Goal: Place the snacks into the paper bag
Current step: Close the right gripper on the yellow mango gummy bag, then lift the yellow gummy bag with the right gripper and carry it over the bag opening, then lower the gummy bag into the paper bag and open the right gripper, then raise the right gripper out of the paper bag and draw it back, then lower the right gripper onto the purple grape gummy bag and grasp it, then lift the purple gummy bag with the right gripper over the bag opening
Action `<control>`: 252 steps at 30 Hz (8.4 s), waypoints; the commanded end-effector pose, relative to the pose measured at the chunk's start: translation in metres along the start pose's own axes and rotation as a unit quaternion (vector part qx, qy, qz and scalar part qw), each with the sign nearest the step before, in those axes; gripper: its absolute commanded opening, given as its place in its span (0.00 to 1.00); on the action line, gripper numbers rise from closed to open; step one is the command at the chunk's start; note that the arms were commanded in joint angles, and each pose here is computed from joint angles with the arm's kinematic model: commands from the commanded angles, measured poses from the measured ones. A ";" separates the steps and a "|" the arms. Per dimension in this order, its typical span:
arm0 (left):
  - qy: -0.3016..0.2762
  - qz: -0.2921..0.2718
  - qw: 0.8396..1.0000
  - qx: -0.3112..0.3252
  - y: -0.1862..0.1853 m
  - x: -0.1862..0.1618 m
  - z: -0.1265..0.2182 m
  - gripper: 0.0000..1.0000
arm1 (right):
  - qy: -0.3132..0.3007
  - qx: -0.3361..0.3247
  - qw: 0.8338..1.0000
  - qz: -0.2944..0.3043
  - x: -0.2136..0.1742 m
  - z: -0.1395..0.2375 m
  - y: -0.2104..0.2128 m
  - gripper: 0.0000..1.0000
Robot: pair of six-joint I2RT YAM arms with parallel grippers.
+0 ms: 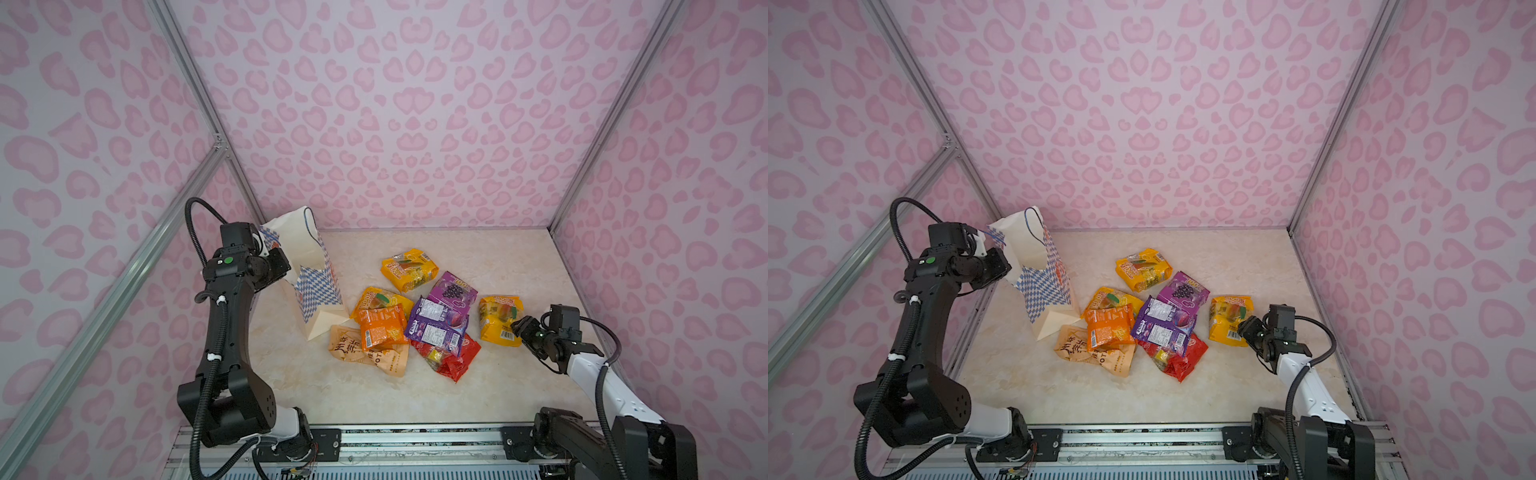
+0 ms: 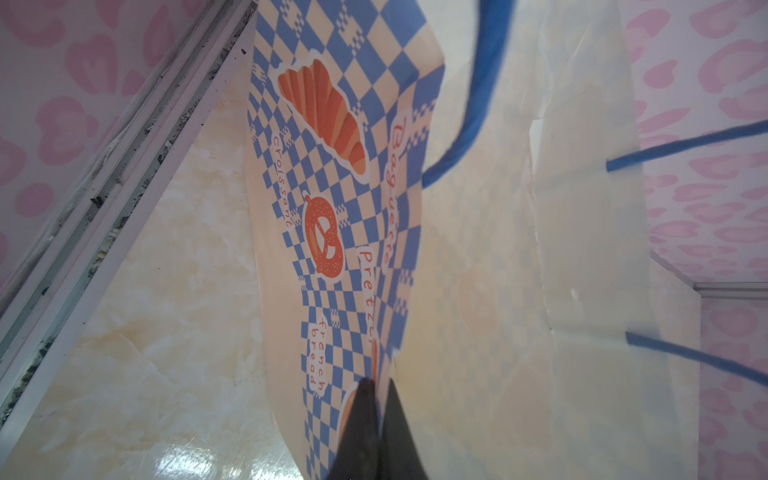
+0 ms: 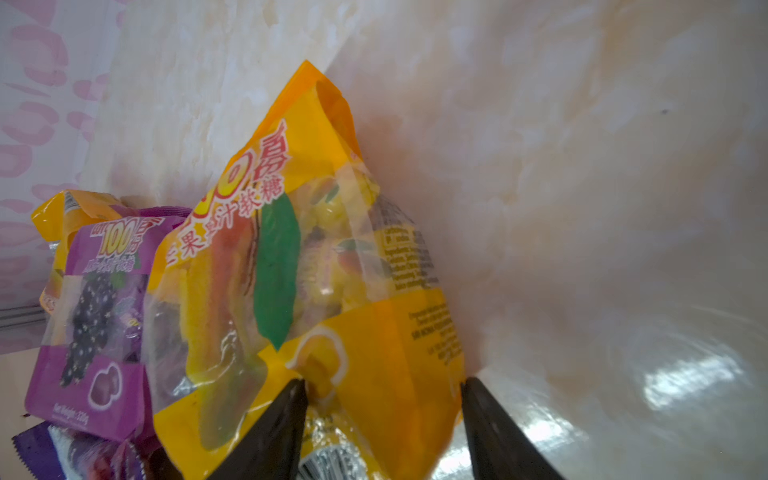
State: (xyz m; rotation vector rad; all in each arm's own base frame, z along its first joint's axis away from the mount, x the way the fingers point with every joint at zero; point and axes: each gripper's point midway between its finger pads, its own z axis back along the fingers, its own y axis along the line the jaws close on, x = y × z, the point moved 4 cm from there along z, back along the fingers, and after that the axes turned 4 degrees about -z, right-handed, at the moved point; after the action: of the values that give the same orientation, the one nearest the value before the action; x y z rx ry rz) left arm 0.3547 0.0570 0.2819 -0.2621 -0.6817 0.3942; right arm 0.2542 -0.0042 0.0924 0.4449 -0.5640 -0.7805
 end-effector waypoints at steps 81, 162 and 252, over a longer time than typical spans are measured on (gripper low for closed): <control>-0.043 -0.079 0.986 -0.139 -0.098 0.005 0.039 0.03 | 0.080 0.424 0.801 0.414 -0.230 0.012 0.494 0.00; 0.002 0.052 0.992 -0.112 -0.032 0.013 0.006 0.11 | 0.001 0.179 0.933 0.311 -0.034 -0.004 0.370 0.98; 0.012 -0.038 0.991 -0.130 -0.103 -0.014 0.025 0.04 | -0.034 0.581 0.781 0.227 -0.062 0.211 0.429 0.00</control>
State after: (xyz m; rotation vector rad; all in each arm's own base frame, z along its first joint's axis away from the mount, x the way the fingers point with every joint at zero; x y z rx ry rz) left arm 0.3545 -0.0308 0.3151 -0.4237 -0.6735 0.2408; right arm 0.3104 0.2730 0.4548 1.3133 -1.0587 0.1390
